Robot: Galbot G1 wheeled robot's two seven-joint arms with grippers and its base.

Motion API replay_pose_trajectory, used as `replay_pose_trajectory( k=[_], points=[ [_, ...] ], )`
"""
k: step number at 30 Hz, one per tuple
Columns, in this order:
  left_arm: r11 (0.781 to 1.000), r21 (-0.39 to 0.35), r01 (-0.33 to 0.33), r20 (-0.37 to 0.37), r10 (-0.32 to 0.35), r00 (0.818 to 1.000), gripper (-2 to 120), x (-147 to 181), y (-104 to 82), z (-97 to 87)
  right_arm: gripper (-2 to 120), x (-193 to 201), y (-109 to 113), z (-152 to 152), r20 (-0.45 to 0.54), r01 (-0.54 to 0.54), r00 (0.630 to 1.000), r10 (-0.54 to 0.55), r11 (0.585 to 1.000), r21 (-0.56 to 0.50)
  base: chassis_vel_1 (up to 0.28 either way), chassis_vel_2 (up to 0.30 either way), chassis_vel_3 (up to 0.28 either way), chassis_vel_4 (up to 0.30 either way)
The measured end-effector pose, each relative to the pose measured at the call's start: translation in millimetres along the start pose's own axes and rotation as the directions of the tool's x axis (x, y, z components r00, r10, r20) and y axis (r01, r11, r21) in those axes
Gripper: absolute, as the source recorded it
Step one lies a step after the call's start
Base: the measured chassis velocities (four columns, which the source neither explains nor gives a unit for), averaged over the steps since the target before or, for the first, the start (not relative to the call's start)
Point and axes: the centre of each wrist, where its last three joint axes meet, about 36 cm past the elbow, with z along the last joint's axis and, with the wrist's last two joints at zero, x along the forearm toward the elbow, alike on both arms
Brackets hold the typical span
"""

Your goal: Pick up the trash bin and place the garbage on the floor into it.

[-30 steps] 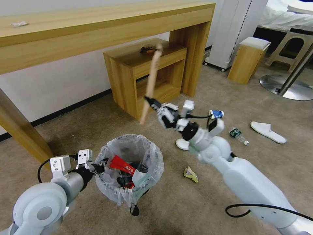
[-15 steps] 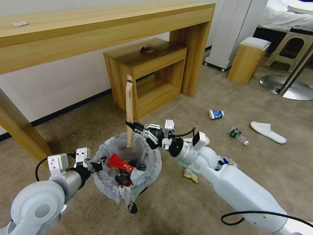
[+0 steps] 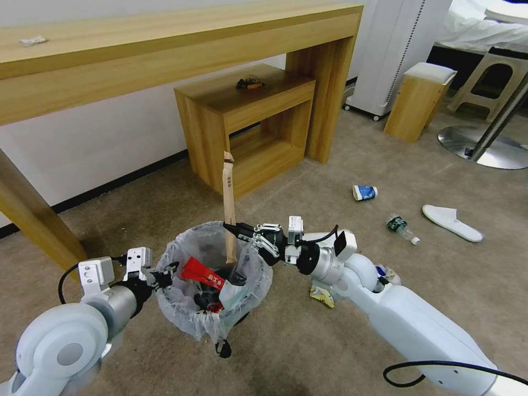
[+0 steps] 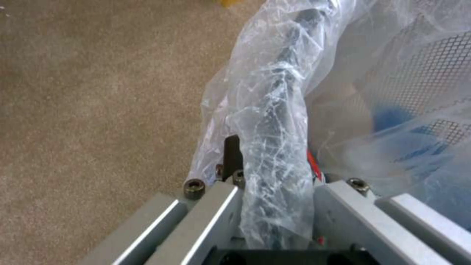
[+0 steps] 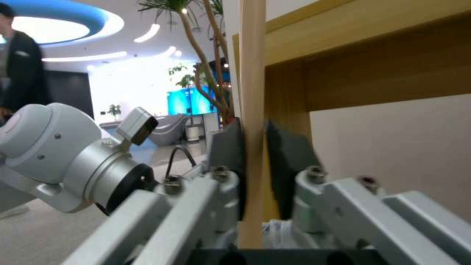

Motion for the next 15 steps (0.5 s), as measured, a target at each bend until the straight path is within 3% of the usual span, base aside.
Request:
replay_pose_trajectory(
  k=[10, 12, 14, 15],
  points=[
    [1.0, 0.0, 0.0, 0.006, 0.0, 1.0, 0, 1.7, 0.0, -0.7, 57, -0.2, 2.2, 4.2, -0.002, -0.008, 1.0, 0.008, 1.0, -0.008, 0.0, 0.0, 0.0, 0.0],
    [1.0, 0.0, 0.001, 0.006, -0.001, 1.0, 0, 1.9, 0.1, -0.8, 60, 0.0, 2.2, 4.2, -0.003, -0.008, 1.0, 0.008, 1.0, -0.007, 0.0, 0.0, 0.0, 0.0],
    [1.0, 0.0, 0.0, 0.007, 0.0, 1.0, 0, 2.1, 0.1, -1.0, 72, 0.2, 2.3, 3.8, -0.004, -0.008, 1.0, 0.008, 1.0, -0.006, 0.0, 0.0, 0.0, 0.0],
    [1.0, 0.0, 0.0, 0.007, 0.0, 1.0, 0, 2.1, 0.1, -1.0, 72, 0.2, 2.3, 3.8, -0.004, -0.008, 1.0, 0.008, 1.0, -0.006, 0.0, 0.0, 0.0, 0.0]
  ],
)
